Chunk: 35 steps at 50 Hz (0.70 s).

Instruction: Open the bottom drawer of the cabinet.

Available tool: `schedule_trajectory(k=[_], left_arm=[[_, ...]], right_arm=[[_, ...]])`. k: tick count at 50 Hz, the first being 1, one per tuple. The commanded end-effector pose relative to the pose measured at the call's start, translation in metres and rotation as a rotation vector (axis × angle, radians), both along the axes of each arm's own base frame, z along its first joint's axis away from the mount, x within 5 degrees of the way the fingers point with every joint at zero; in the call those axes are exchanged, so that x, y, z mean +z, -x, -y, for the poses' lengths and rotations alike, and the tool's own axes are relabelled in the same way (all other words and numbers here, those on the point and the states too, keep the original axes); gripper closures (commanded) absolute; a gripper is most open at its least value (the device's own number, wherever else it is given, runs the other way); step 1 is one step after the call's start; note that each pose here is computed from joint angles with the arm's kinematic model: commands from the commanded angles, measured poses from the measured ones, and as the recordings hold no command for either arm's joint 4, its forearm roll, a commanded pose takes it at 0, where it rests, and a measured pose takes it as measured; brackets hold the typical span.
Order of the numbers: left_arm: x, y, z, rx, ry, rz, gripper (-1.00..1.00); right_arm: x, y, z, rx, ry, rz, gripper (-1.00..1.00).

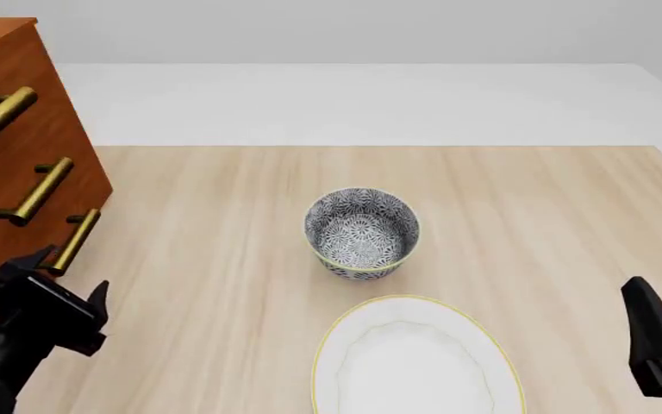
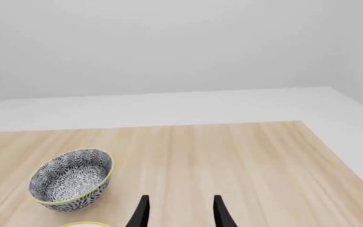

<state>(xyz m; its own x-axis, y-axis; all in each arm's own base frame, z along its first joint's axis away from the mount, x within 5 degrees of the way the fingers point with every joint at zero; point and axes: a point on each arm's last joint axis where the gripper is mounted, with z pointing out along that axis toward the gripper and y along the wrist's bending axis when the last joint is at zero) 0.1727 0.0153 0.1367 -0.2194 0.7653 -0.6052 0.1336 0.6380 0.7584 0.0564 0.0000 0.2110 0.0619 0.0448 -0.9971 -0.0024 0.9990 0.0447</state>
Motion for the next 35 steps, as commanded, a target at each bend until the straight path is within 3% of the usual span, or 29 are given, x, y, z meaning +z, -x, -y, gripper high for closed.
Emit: schedule_trajectory(k=[1, 19, 35], left_arm=[[-0.005, -0.010, -0.004, 0.007, -0.034, -0.021, -1.00], [-0.015, -0.035, -0.015, 0.027, -0.100, -0.048, -1.00], [-0.019, -0.042, -0.024, 0.052, -0.149, -0.063, -1.00]], right_arm=[[0.000, 0.000, 0.000, -0.003, -0.002, -0.005, -1.00], [-0.001, 0.000, 0.000, -0.008, -0.005, -0.010, -1.00], [-0.002, 0.000, 0.000, -0.007, -0.009, -0.018, -1.00]])
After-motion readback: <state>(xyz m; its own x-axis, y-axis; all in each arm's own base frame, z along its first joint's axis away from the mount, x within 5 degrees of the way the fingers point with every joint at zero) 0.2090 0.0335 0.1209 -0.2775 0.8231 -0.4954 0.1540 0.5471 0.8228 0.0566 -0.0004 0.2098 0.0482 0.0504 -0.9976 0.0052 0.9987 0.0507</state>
